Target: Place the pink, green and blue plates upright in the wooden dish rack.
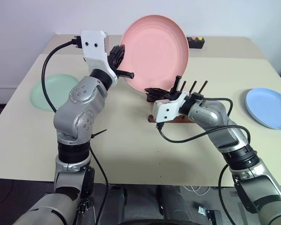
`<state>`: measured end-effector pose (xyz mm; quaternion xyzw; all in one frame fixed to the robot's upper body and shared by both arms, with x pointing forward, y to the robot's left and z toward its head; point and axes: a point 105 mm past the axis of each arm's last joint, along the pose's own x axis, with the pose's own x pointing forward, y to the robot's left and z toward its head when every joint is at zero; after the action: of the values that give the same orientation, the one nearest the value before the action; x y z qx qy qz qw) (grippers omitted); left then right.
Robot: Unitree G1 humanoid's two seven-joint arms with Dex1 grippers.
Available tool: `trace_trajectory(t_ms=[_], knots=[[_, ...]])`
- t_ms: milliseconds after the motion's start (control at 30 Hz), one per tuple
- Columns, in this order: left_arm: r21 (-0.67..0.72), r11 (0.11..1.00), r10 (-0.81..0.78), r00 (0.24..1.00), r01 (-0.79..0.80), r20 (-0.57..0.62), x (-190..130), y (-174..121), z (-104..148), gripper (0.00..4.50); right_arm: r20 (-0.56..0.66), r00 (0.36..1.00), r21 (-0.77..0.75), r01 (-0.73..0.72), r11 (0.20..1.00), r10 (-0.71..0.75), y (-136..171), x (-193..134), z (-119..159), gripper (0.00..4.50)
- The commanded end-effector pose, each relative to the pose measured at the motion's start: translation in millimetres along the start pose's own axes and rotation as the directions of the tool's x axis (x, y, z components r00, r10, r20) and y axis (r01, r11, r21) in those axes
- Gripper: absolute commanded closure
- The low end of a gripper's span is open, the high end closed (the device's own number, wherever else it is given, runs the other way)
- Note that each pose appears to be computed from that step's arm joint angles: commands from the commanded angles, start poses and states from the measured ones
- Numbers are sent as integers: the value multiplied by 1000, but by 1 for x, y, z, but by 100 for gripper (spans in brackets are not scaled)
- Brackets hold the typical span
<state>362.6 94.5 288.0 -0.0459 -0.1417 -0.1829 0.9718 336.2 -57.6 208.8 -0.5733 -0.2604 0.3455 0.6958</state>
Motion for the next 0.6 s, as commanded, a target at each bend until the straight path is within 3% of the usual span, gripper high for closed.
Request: trace_trajectory(t_ms=[33,67,167,400,600], knots=[[-35,999,-24,996,27,89,-3,-7,23,450,13,999,-41,47,998,-46,-14,0,4,446],[-46,999,-22,995,26,93,-3,-7,23,450,13,999,-45,48,998,-47,-15,0,4,446],[-119,992,-20,990,36,137,-5,-3,30,355,9,998,-68,65,996,-64,-18,-1,3,450],[-198,980,39,961,17,275,-10,9,56,3,5,994,-126,110,986,-111,-30,-3,-1,450],[-258,965,152,909,-50,389,-19,40,83,3,0,988,-154,150,977,-152,-44,-13,-8,450]])
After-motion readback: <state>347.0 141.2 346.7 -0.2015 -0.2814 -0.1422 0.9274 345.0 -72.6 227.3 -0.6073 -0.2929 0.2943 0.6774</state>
